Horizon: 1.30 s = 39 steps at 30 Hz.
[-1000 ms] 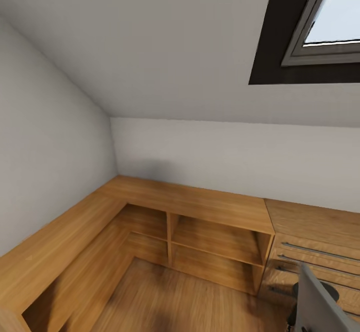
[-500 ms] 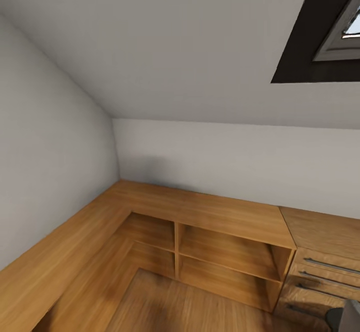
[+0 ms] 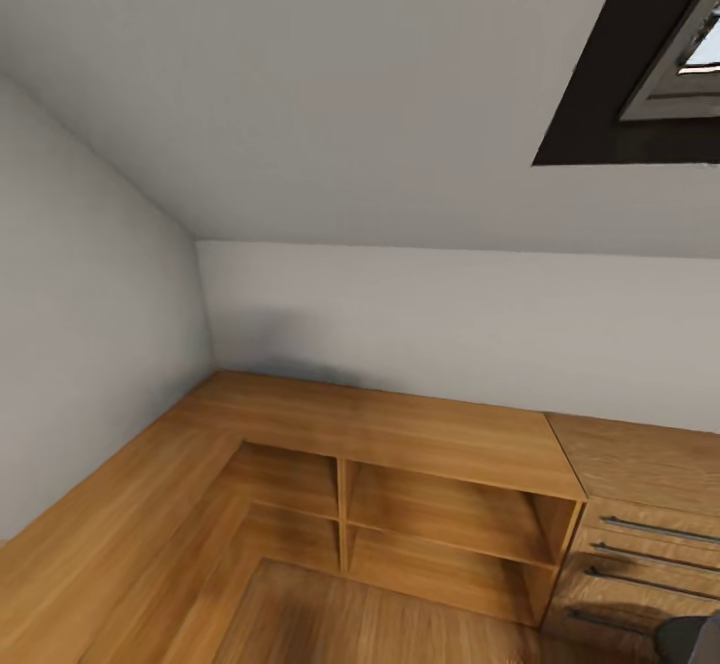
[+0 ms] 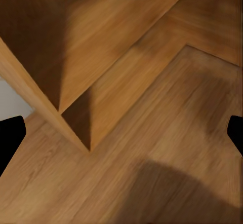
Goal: In the bedroom, organize the workspace by keeping the computer under the desk, ensuring the monitor is on the desk, placing the keyboard on the desk next to the monitor, placing the mouse on the desk next to the keyboard, moving the folder from the swivel chair onto the desk next to the mouse, stacking the notebook on top of the folder with the pen on top of the notebook, and positioning the swivel chair next to the desk.
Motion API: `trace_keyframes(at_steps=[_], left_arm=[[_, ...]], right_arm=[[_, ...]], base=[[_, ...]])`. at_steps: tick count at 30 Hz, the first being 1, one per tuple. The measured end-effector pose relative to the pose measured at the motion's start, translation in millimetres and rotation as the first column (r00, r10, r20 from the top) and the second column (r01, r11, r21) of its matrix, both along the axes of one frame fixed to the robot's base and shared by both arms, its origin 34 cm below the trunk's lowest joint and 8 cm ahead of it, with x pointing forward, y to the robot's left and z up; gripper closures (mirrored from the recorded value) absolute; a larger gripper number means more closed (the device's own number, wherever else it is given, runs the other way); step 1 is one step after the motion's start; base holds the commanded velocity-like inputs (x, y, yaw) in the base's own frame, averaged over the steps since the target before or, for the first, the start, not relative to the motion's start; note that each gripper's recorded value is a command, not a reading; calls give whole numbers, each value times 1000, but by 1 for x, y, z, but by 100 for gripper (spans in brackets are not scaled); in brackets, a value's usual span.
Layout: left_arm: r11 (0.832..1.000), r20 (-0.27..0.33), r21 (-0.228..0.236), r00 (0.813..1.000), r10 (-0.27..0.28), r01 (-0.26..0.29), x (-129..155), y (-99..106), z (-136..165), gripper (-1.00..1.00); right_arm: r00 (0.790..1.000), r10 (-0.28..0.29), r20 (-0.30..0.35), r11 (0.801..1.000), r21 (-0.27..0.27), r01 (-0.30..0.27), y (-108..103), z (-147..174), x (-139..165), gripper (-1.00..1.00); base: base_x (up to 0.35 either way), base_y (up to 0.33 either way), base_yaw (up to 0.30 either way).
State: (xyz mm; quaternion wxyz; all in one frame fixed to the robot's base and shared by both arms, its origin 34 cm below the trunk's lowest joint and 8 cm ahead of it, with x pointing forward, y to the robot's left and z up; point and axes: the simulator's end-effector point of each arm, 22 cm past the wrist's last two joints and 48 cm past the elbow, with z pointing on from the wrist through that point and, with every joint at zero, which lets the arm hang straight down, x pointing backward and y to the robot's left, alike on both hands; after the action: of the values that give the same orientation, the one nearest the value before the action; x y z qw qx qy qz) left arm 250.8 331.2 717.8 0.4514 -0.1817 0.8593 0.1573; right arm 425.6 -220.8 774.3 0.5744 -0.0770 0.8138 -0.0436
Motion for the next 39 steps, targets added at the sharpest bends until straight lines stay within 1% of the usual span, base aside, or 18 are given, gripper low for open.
trace_keyframes(at_steps=[5, 10, 19, 34, 39], left_arm=[[1000, 0, 0, 1000, 1, -1, 0, 0, 0, -100], [1000, 0, -1, 1000, -1, 1, 0, -1, 0, -100], [1000, 0, -2, 1000, -4, 4, 0, -1, 0, -100], [1000, -3, -3, 1000, -5, 5, 0, -1, -1, -100], [1000, -6, -2, 1000, -5, 5, -2, -1, -1, -100]], right_arm=[[1000, 0, 0, 1000, 0, 0, 0, 0, 0, -100], [1000, 0, 0, 1000, 0, 0, 0, 0, 0, -100], [1000, -1, -2, 1000, 0, 1, 0, 0, 0, -100], [996, 1, -85, 1000, -23, -3, 2, -18, -7, -100], [994, 5, -106, 1000, -13, -6, 12, -21, -10, -100]], base=[[75, 2, -268], [273, 0, -270], [45, 0, -274], [15, 7, -285], [197, 93, -242]])
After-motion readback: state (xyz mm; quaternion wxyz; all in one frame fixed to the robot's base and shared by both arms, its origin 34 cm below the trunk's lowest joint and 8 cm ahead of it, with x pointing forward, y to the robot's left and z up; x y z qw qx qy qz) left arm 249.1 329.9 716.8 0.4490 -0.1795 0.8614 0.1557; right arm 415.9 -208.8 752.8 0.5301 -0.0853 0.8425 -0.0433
